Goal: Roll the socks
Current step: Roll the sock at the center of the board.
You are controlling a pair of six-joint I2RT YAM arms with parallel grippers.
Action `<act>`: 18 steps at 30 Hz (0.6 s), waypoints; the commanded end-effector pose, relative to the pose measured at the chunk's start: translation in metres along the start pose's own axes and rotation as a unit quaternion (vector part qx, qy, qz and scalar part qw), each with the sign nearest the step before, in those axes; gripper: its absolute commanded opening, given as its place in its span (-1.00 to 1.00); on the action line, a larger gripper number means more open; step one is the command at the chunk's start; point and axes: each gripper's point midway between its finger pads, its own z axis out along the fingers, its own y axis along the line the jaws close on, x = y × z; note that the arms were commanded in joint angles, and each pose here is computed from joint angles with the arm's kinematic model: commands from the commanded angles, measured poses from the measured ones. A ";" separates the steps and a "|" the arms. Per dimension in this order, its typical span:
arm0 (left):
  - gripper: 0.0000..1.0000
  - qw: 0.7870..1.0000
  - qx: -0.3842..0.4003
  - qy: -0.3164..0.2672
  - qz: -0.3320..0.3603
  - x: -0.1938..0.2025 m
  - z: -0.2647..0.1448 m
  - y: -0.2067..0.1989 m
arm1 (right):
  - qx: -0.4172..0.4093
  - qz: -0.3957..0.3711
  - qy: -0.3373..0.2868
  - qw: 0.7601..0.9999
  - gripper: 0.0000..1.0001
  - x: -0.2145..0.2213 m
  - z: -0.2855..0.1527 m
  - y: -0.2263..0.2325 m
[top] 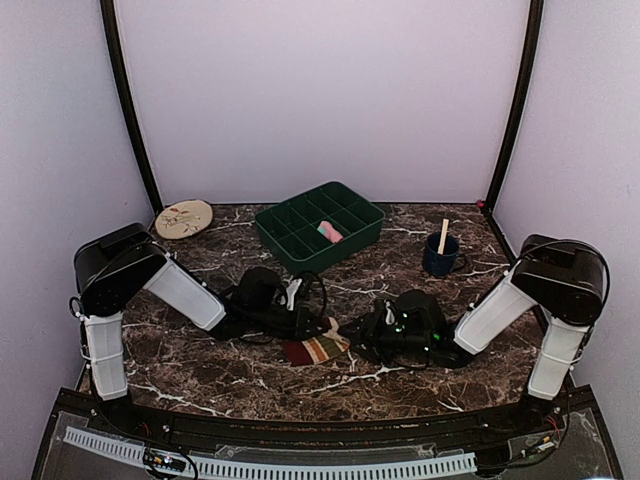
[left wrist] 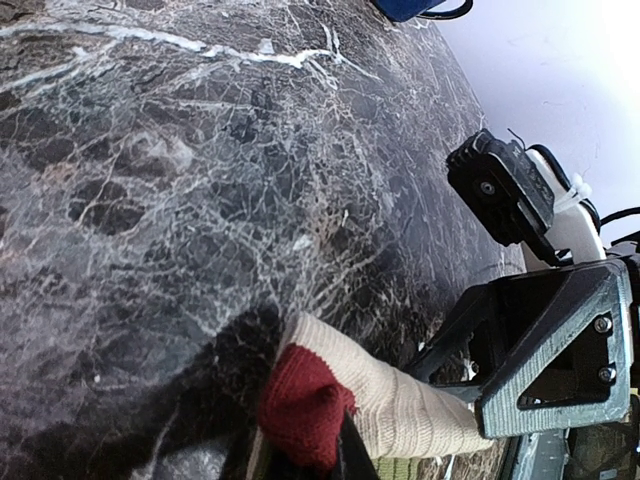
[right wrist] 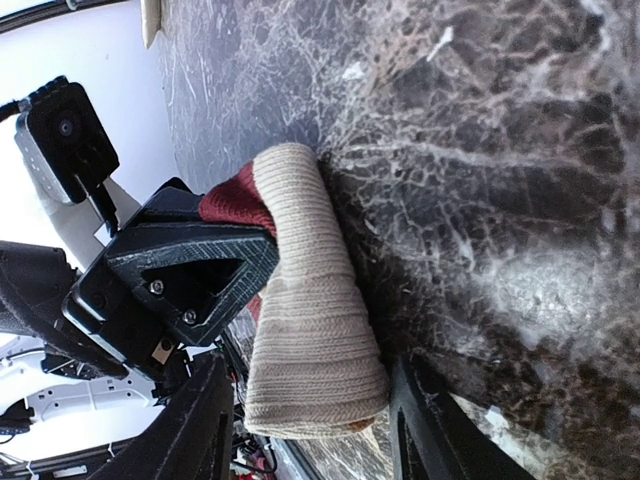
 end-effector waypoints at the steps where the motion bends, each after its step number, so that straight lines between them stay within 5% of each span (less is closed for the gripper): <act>1: -0.91 0.998 -0.039 0.030 -0.028 0.031 -0.005 0.023 | 0.094 0.033 0.020 0.995 -0.06 0.010 0.000 -0.059; 18: -0.92 0.998 -0.031 0.013 -0.053 0.037 0.000 0.032 | 0.119 0.003 0.049 0.992 -0.27 0.020 0.010 -0.064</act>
